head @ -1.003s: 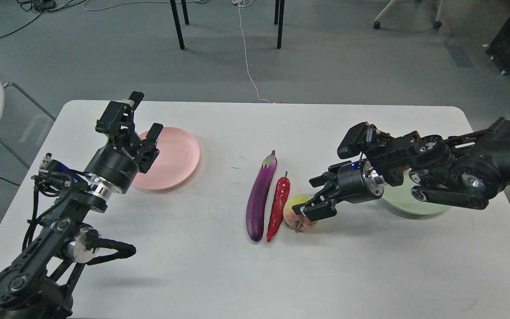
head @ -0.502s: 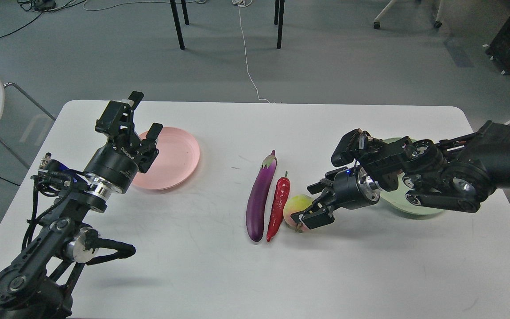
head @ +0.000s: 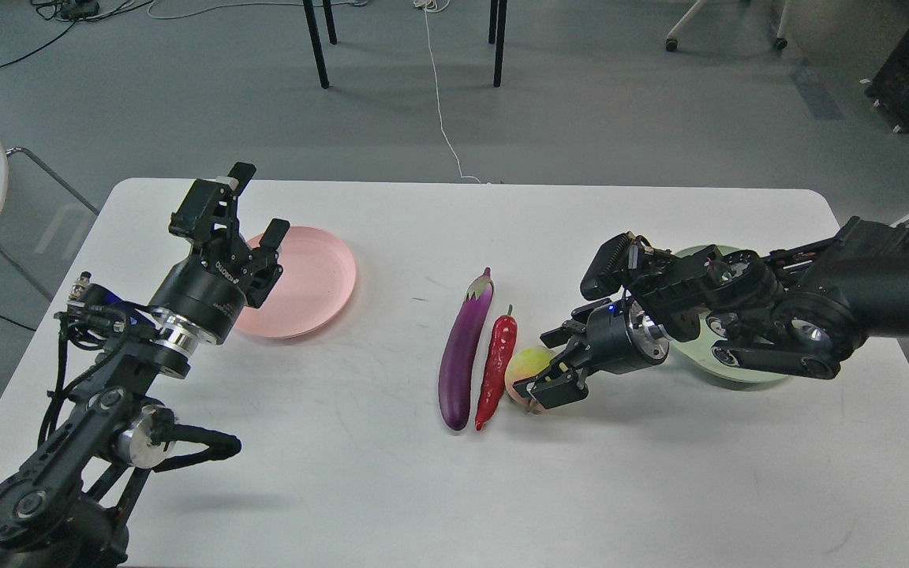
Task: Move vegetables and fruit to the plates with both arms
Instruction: 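Move the right gripper to the peach and grasp it, then carry the peach onto the green plate beside the pomegranate and release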
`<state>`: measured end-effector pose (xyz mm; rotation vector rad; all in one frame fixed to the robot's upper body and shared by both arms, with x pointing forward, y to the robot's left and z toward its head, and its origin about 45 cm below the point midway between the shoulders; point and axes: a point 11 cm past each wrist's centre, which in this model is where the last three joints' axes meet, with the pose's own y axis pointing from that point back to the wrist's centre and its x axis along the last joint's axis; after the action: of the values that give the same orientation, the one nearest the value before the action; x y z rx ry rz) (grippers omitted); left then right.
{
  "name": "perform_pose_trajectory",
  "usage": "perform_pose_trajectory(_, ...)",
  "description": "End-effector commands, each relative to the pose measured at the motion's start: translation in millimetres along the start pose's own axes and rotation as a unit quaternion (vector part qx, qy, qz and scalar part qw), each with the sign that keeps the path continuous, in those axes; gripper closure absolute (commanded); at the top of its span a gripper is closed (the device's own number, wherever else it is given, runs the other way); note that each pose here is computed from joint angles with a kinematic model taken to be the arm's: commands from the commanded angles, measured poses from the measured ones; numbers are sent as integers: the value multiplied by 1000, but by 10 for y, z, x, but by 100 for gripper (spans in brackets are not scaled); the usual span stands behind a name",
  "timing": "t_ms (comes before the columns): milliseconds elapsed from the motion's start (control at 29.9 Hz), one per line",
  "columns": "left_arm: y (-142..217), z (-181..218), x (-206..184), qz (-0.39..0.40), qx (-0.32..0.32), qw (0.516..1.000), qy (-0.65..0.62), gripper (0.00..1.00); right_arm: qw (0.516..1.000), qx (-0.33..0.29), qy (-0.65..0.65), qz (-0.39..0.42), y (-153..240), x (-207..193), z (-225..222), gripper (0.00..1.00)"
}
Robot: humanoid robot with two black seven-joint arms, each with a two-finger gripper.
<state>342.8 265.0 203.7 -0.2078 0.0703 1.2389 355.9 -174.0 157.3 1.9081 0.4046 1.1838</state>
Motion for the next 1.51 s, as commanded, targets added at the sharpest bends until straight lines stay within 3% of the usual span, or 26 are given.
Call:
perform_pose_trajectory(0, 0, 9, -2, -2, -1, 1000, -1, 2, 1000, -2, -1, -5, 8, -42, 14, 20)
perform_pose_trajectory(167, -1, 8, -4, -1, -1, 1000, 0, 2, 1000, -2, -2, -4, 18, -48, 17, 43)
perform_pose_trajectory(234, -1, 11, 0, 0, -1, 1000, -1, 2, 1000, -3, -1, -1, 28, -31, 17, 47)
perform_pose_trajectory(468, -7, 20, -4, -1, -3, 1000, -1, 2, 1000, -20, 3, 23, 288, 176, 106, 47)
perform_pose_trajectory(702, -32, 25, -33, -3, -4, 1000, 3, 2, 995, -83, -1, 59, 933, 312, 437, 47)
perform_pose_trajectory(870, -36, 16, -55, -5, -5, 1000, 6, 2, 987, -149, -8, 58, 1468, 42, 762, 47)
perform_pose_trajectory(1070, -24, -8, -58, -4, -1, 1000, 6, 2, 979, -202, 4, 5, 1821, -436, 997, 47)
perform_pose_trajectory(1472, -64, -75, -231, -26, 5, 1000, 11, 2, 980, -195, -20, -27, 1775, -800, 970, 45)
